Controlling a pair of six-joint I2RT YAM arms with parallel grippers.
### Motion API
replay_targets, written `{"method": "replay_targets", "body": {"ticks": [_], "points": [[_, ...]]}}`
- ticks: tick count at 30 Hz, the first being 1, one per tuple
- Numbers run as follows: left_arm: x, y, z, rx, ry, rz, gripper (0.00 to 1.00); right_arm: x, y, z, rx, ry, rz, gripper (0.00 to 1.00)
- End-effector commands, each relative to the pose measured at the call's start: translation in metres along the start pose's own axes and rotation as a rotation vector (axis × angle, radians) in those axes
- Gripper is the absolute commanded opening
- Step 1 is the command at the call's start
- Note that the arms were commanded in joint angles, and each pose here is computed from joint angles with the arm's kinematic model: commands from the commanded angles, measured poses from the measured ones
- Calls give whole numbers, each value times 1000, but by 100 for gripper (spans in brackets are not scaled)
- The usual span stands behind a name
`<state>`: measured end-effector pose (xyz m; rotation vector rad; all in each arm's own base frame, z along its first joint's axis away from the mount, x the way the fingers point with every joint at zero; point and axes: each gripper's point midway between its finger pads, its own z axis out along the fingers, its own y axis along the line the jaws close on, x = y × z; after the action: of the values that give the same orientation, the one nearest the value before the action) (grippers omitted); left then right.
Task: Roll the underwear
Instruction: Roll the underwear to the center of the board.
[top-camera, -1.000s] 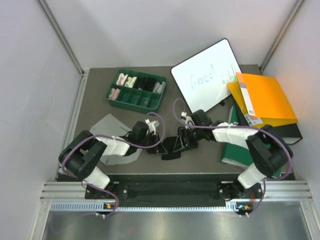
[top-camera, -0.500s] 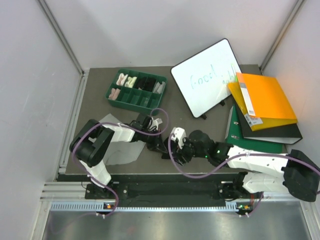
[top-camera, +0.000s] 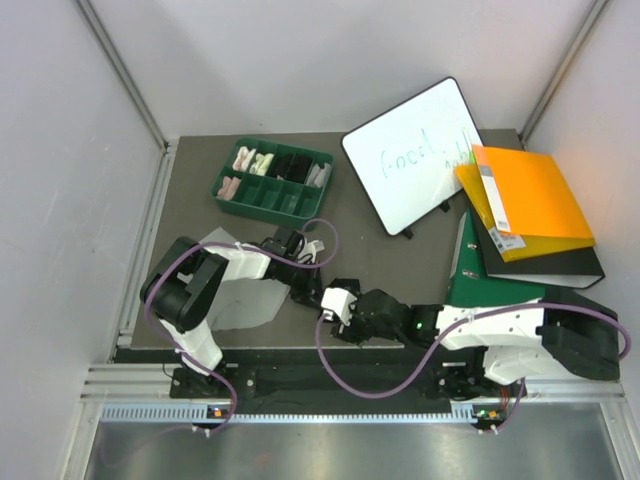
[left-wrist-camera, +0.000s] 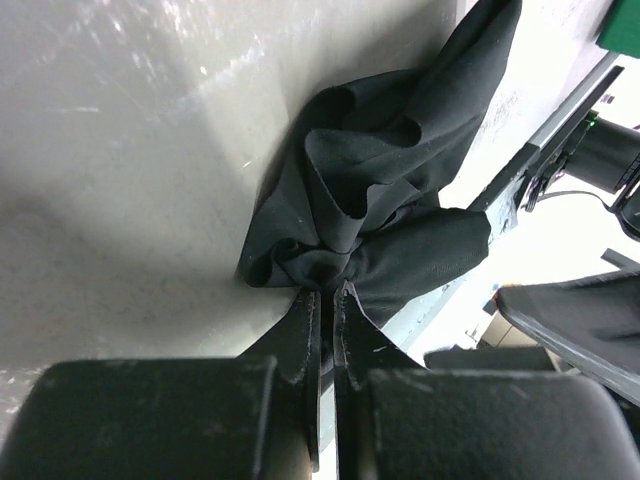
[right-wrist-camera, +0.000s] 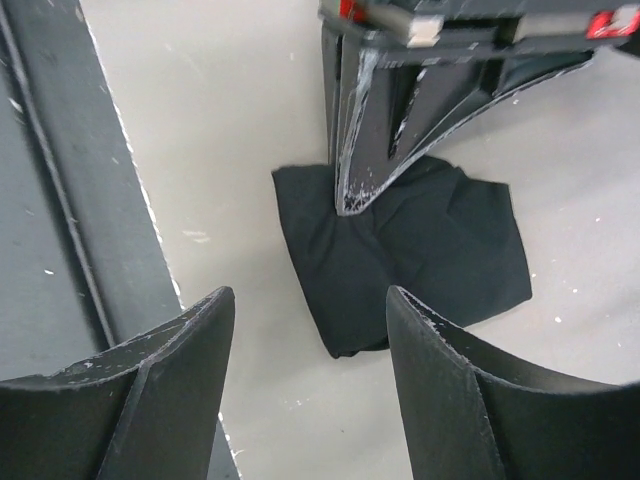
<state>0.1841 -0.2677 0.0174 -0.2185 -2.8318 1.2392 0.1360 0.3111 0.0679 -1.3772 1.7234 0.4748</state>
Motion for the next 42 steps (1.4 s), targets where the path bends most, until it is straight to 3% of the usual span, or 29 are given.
{"method": "replay_targets", "body": {"ticks": [1,15,24,28,30,31,35,38,42], "points": [[22,37,2,-150,67,-48,0,-7,-3,10,40,-23,-67,62],[23,38,2,-146,72,-43,0,28,-1,32,48,93,-114,56],[22,36,2,-137,69,-36,0,49,2,38,45,160,-107,26],[20,34,1,-136,57,-30,0,53,15,39,-26,194,-97,0],[15,32,0,-139,37,-22,0,54,25,37,-83,218,-72,0],[11,30,-3,-141,15,-10,3,53,29,36,-101,224,-60,0],[-2,26,-12,-170,-75,10,36,38,42,32,-207,244,46,0],[-11,22,-20,-181,-145,19,47,33,44,26,-261,254,172,0],[-17,23,-34,-199,-222,21,53,25,35,23,-307,243,309,0]]}}
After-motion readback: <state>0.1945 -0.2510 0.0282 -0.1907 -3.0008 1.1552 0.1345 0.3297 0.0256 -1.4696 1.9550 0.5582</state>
